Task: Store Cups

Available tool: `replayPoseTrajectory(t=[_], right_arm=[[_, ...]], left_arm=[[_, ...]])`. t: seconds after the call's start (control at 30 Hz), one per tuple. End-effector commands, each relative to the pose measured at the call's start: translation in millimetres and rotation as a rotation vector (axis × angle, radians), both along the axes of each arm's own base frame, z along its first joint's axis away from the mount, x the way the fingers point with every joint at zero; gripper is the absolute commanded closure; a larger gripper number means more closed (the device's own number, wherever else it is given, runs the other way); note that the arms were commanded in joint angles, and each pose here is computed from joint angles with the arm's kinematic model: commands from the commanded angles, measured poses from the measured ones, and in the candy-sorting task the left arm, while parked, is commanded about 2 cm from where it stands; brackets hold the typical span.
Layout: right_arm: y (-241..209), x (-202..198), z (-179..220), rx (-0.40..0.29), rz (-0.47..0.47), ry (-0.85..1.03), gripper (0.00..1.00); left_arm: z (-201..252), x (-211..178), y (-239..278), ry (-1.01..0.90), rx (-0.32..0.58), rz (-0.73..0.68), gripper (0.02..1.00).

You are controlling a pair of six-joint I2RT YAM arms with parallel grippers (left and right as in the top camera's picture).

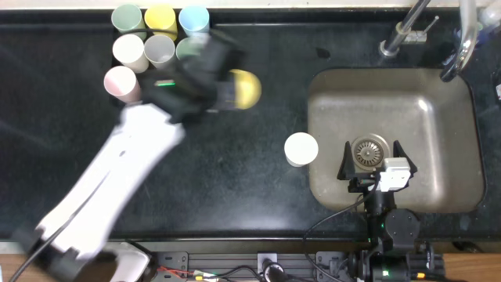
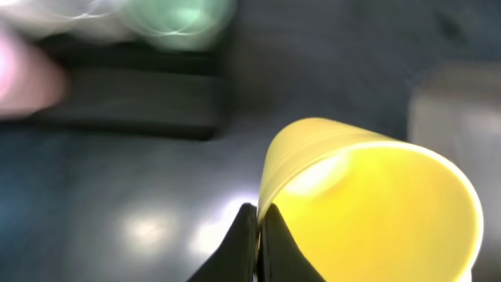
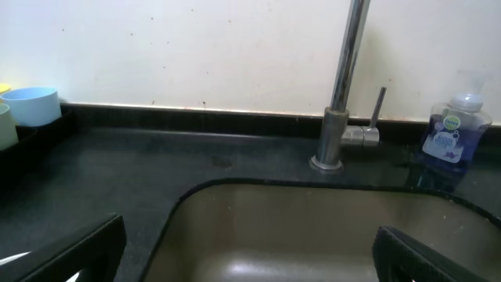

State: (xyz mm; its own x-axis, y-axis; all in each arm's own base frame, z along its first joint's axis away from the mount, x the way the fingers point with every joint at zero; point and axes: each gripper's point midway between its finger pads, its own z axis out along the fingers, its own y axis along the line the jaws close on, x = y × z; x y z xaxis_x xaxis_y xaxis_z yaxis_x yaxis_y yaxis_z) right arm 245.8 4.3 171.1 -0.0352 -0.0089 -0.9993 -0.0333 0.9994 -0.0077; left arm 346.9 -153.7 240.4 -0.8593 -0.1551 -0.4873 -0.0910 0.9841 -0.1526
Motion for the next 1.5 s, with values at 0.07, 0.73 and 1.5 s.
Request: replayPoseTrajectory(t=[0.07,0.73,1.5], right_arm=[[1.9,-0.2,0.8,-0.003,0.010,-0.009,0.003],[1.9,-0.2,0.8,-0.003,0.010,-0.009,0.005],[1.9,-0.2,0.8,-0.003,0.010,-0.009,0.003]], left_arm=[[-4.3,-14.1,102.1,0.091,-0.043,0.414,0.982],[-90.4,29.0,151.0,0.213,-0.245,0.686,0.980],[-104.0,48.7,155.5,0.197,-0.253,0.756,0.982]])
